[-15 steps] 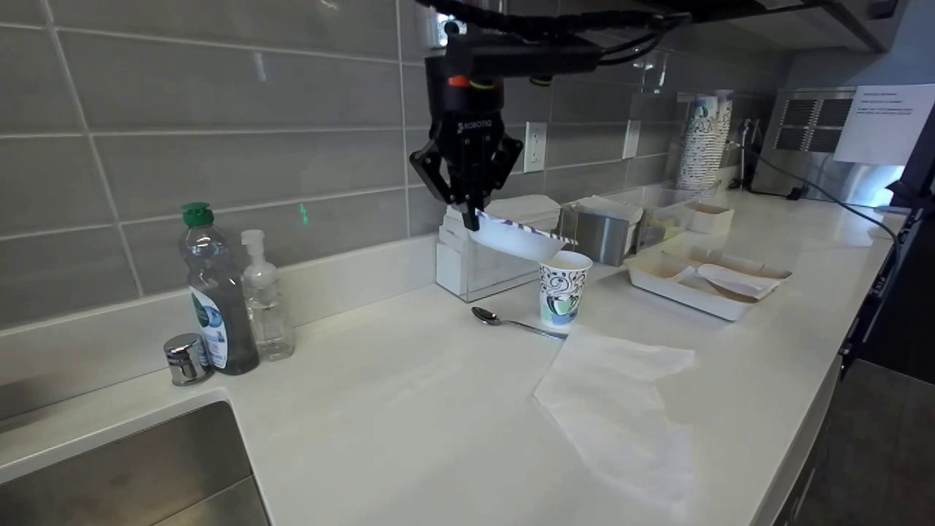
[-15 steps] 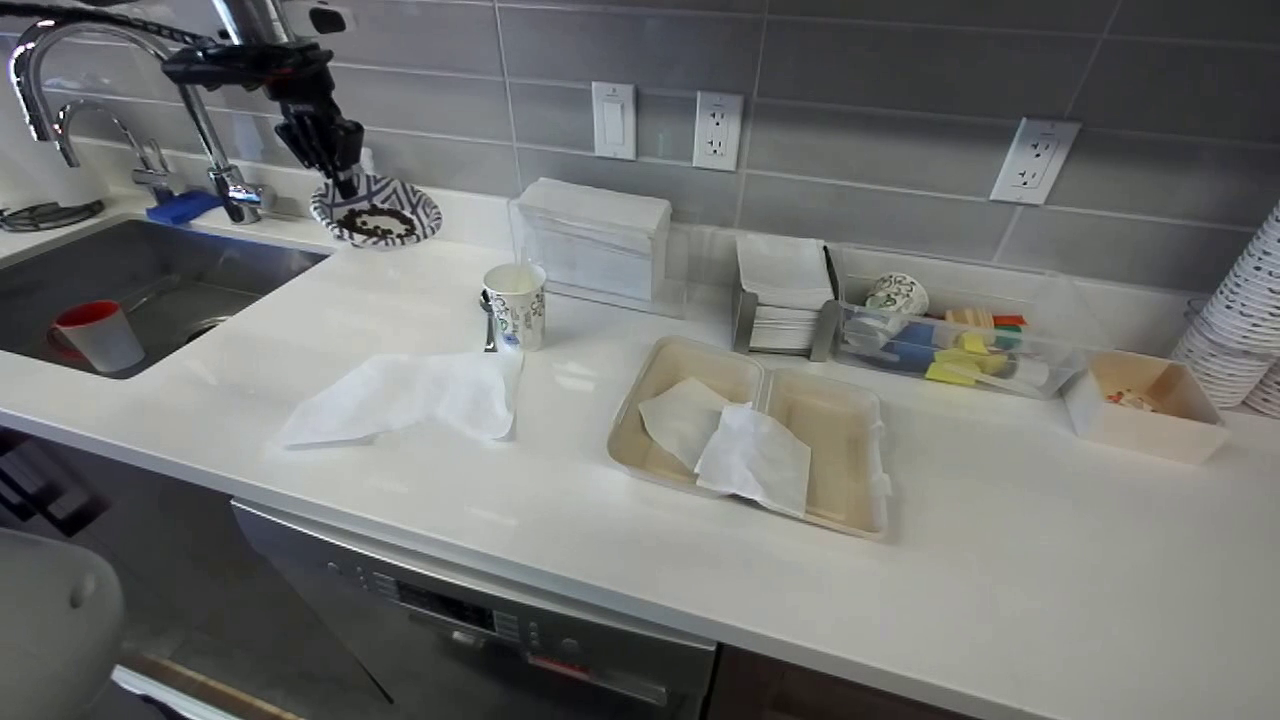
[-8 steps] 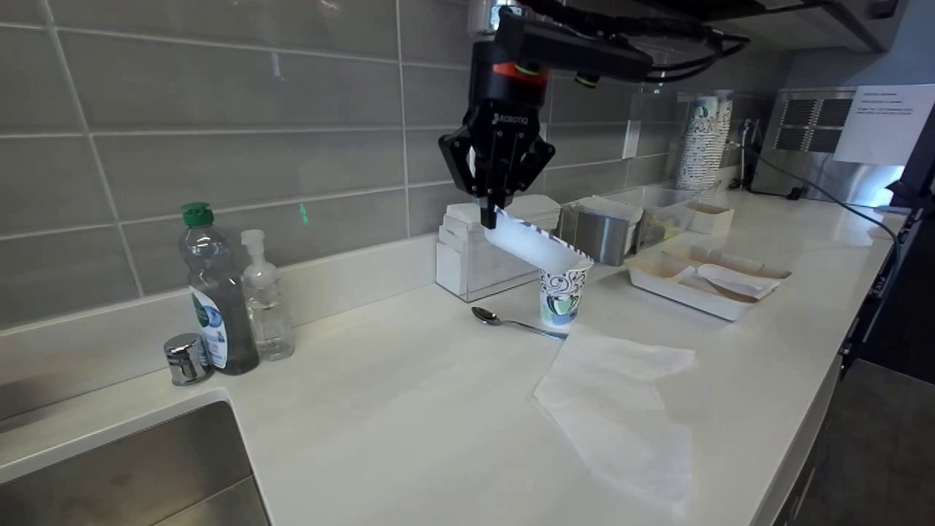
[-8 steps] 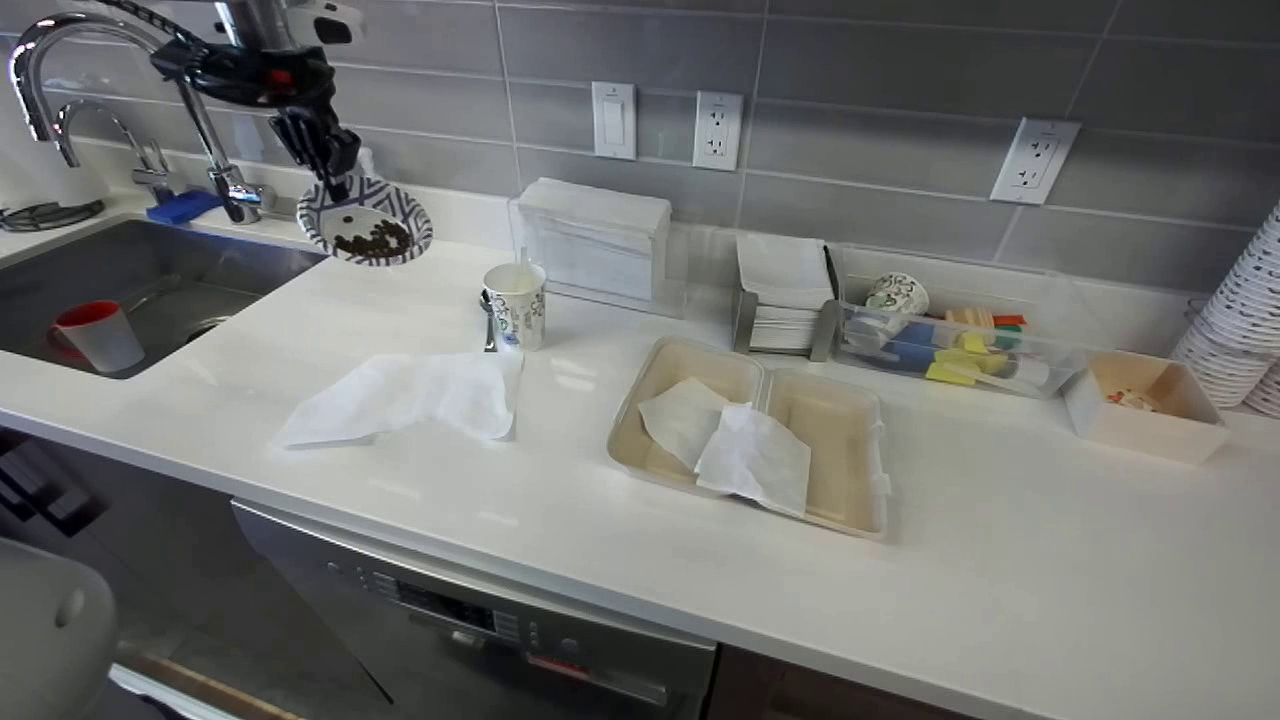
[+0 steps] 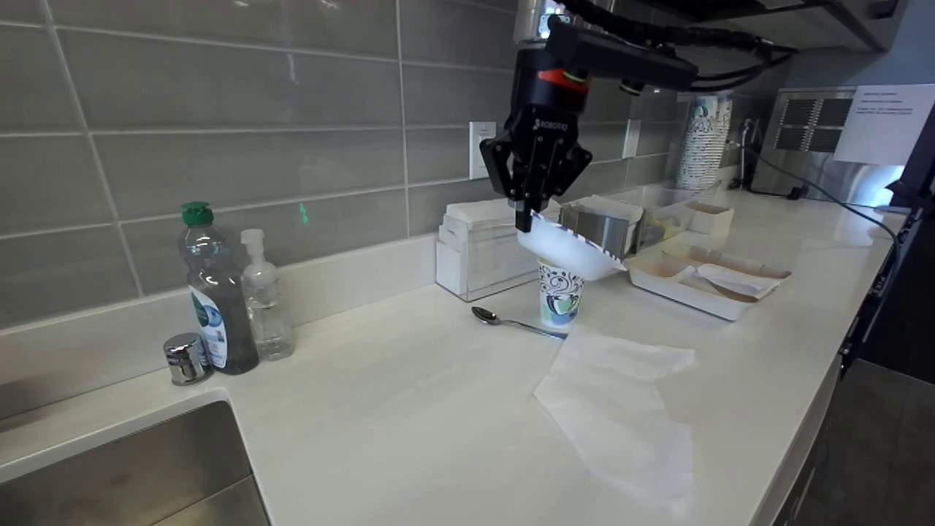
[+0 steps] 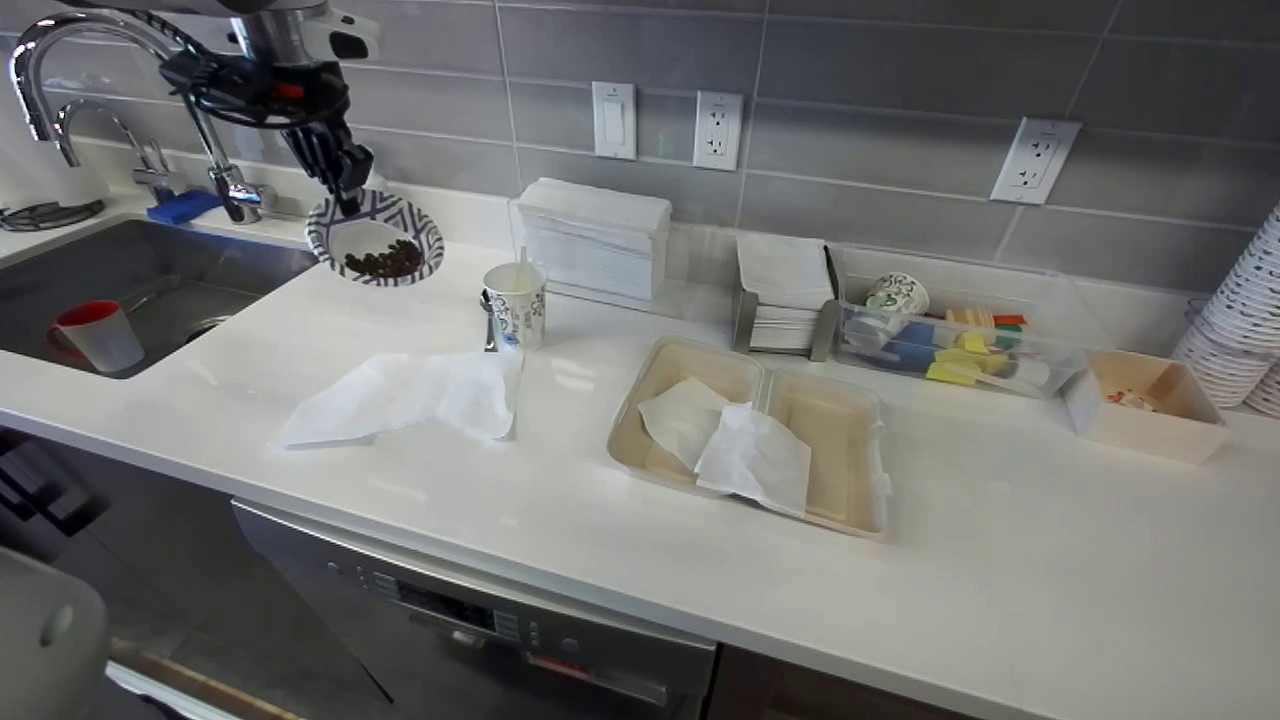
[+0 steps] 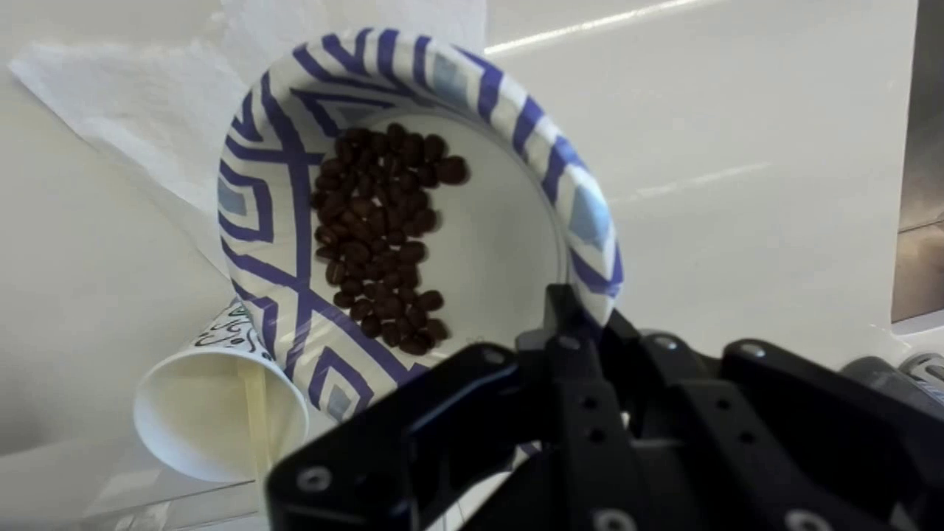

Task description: Pick up the plate and pour it's contents in the cup

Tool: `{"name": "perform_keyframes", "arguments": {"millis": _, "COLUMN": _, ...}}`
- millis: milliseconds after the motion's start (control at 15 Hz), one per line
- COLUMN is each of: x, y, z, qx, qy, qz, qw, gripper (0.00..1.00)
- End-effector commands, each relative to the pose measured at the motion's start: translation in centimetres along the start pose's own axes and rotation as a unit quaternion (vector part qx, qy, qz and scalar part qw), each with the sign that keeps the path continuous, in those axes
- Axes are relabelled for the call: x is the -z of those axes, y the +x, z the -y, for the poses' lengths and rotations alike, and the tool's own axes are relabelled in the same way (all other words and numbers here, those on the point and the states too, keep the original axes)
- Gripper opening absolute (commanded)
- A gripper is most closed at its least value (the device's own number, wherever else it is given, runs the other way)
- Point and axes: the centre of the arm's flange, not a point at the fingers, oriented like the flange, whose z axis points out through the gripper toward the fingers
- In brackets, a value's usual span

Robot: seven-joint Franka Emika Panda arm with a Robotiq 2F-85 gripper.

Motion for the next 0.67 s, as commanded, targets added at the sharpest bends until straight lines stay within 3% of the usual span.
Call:
{"name": "perform_keyframes", "arguments": {"millis": 0, "x": 0.0, "y": 0.1, "z": -0.3, "qx": -0.002, "qy": -0.001, "qz": 0.000, "qw": 1.0000, "gripper": 0.05}}
{"name": "perform_keyframes", "arguments": {"millis": 600, "x": 0.4, "y": 2.7, "z": -3.2, "qx": 0.009, "qy": 0.005, "qz": 0.023, "qw": 0.9997, "gripper": 0.01}}
